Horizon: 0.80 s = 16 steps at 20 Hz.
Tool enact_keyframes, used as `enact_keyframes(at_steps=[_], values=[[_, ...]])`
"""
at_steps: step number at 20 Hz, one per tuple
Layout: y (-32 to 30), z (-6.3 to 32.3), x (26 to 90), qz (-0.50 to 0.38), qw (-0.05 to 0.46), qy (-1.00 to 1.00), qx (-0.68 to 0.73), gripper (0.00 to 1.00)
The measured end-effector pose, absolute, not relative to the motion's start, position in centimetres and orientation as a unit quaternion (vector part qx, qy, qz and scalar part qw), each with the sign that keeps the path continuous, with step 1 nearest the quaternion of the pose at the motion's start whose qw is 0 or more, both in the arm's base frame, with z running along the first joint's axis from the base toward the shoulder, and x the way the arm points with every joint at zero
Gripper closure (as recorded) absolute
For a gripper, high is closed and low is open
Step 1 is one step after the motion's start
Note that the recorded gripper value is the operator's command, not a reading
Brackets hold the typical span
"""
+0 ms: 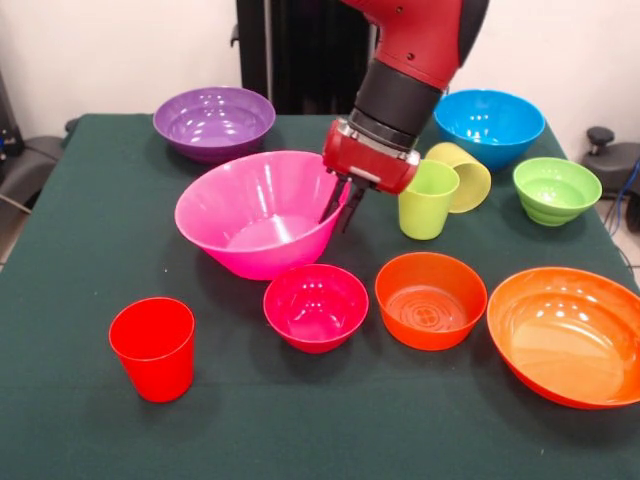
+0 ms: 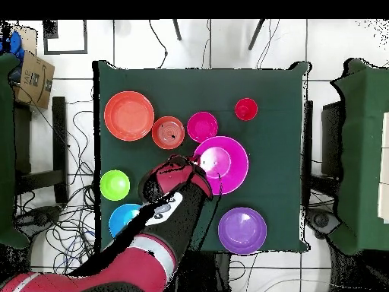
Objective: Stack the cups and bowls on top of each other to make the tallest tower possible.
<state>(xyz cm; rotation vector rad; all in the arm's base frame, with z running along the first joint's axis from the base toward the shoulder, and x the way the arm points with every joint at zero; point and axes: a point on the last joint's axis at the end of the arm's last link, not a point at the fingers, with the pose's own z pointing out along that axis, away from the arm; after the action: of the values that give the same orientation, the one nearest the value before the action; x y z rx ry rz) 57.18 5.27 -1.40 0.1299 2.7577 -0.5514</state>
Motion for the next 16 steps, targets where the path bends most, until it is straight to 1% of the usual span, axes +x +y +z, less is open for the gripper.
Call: enact_keyframes(at_steps=[7, 16], values=[[6.9, -0.9, 58.0, -0.178, 0.162, 0.969, 0.055, 1.00], [7.8, 2.2, 58.7, -0.179, 0.131, 0.971, 0.085, 1.00]])
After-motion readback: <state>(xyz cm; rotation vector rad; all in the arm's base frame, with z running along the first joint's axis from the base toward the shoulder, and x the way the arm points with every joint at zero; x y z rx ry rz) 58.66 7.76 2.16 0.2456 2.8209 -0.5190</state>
